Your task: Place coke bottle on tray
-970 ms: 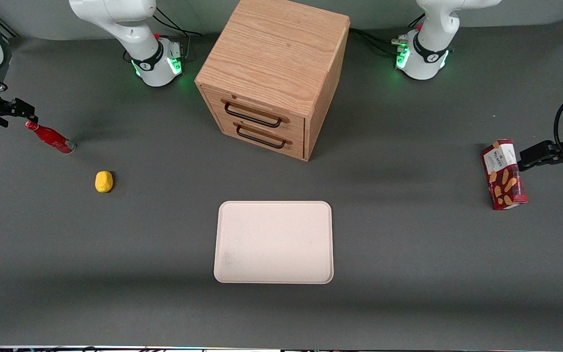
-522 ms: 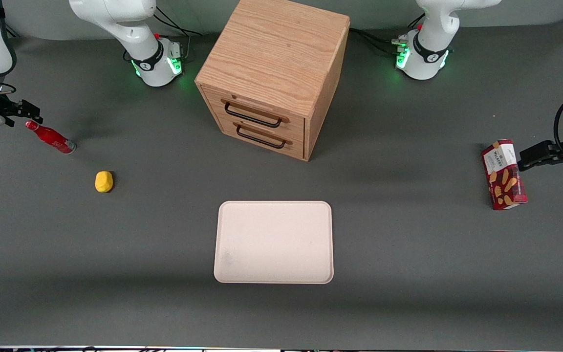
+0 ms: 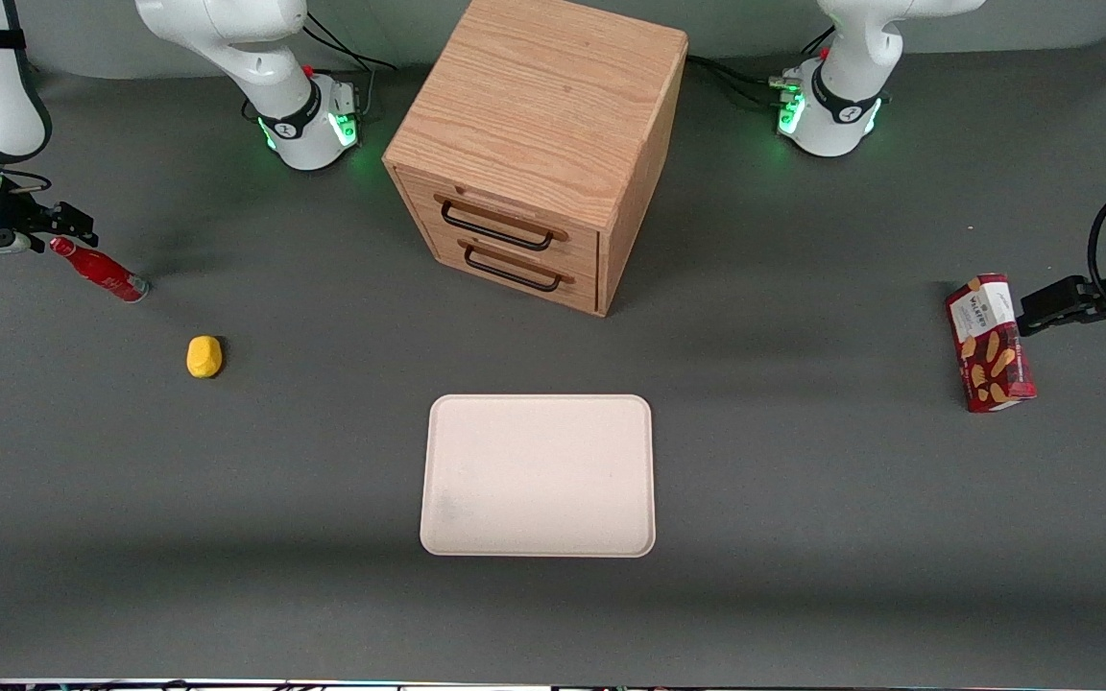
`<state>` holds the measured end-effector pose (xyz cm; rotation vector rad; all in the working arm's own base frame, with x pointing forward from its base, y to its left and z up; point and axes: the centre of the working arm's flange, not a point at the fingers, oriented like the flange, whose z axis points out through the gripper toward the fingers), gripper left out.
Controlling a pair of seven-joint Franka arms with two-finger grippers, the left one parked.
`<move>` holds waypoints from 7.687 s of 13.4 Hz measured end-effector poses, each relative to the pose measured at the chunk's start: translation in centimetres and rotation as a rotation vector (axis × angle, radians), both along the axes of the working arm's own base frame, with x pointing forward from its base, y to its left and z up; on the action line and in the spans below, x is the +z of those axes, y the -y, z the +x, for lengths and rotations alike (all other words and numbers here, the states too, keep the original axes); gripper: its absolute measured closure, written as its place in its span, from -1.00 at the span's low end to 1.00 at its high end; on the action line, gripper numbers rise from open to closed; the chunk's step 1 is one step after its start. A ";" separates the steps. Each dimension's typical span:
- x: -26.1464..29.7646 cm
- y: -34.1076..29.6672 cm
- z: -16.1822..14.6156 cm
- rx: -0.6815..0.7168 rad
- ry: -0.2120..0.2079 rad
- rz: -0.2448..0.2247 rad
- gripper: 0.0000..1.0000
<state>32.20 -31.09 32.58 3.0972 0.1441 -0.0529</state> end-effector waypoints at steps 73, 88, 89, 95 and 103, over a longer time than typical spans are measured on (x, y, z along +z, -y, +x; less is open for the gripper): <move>22.0 -61.8 31.8 0.142 0.006 0.071 0.37; 5.3 -63.3 36.1 0.134 -0.041 0.064 0.37; 4.8 -63.3 36.2 0.134 -0.040 0.065 0.37; 1.8 -63.4 37.0 0.145 -0.008 0.041 0.37; 0.2 -63.6 36.9 0.152 -0.009 0.032 0.37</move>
